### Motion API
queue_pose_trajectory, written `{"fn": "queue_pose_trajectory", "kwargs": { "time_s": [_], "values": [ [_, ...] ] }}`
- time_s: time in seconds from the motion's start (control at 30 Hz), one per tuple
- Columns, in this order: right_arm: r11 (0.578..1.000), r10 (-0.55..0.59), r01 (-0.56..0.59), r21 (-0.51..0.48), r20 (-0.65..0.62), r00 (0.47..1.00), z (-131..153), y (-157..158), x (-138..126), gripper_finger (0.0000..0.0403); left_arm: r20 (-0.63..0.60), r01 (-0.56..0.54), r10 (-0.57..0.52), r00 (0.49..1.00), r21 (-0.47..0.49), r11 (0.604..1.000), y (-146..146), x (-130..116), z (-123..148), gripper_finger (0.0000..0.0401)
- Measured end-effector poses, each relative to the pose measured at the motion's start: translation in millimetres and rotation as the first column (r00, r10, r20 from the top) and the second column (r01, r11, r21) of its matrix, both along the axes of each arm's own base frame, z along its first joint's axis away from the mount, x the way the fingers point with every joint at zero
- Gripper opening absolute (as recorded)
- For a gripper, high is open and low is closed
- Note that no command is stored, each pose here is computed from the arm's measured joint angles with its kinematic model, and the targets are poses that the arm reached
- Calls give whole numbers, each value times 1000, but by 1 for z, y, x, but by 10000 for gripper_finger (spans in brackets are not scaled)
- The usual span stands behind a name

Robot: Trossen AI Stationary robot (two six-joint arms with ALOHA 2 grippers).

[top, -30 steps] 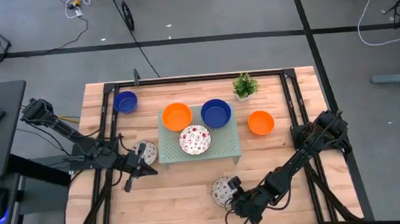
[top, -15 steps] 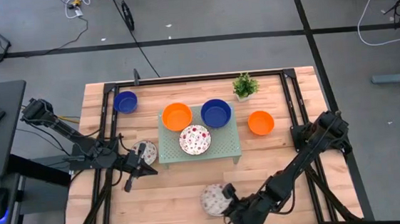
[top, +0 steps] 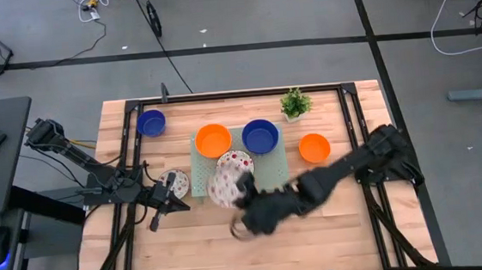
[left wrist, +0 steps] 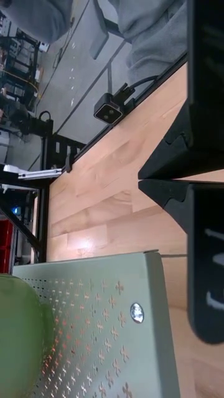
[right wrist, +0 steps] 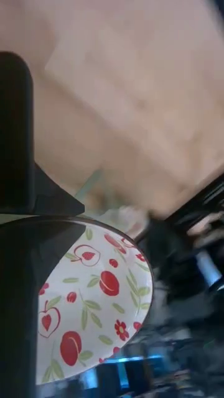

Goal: Pick & Place Mini bowls
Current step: Stack the white patterned bowl on top of the white patterned bowl on the shelf

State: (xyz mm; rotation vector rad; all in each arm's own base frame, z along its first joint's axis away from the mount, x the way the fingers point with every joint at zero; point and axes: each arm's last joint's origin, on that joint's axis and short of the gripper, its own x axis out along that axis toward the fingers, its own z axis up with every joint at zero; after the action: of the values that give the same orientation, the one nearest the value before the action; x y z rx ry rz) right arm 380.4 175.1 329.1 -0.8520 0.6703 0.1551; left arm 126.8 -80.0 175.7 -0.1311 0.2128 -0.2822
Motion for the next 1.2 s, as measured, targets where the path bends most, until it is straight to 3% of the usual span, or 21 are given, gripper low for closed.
{"fn": "queue_pose_trajectory", "kwargs": {
  "time_s": [0.3,0.93,1.2],
  "values": [
    [983,-102,119,141,-120,987,2,-57,15,9,-2,0,0,1000,2,1000,0,0,0,14],
    [920,-255,300,252,-195,947,-4,-73,13,16,-5,-1,1,1000,-4,1000,0,0,0,14],
    [887,-240,311,341,-234,942,-5,-83,16,31,-5,-1,1,1000,-4,1000,0,0,0,14]
  ]
}}
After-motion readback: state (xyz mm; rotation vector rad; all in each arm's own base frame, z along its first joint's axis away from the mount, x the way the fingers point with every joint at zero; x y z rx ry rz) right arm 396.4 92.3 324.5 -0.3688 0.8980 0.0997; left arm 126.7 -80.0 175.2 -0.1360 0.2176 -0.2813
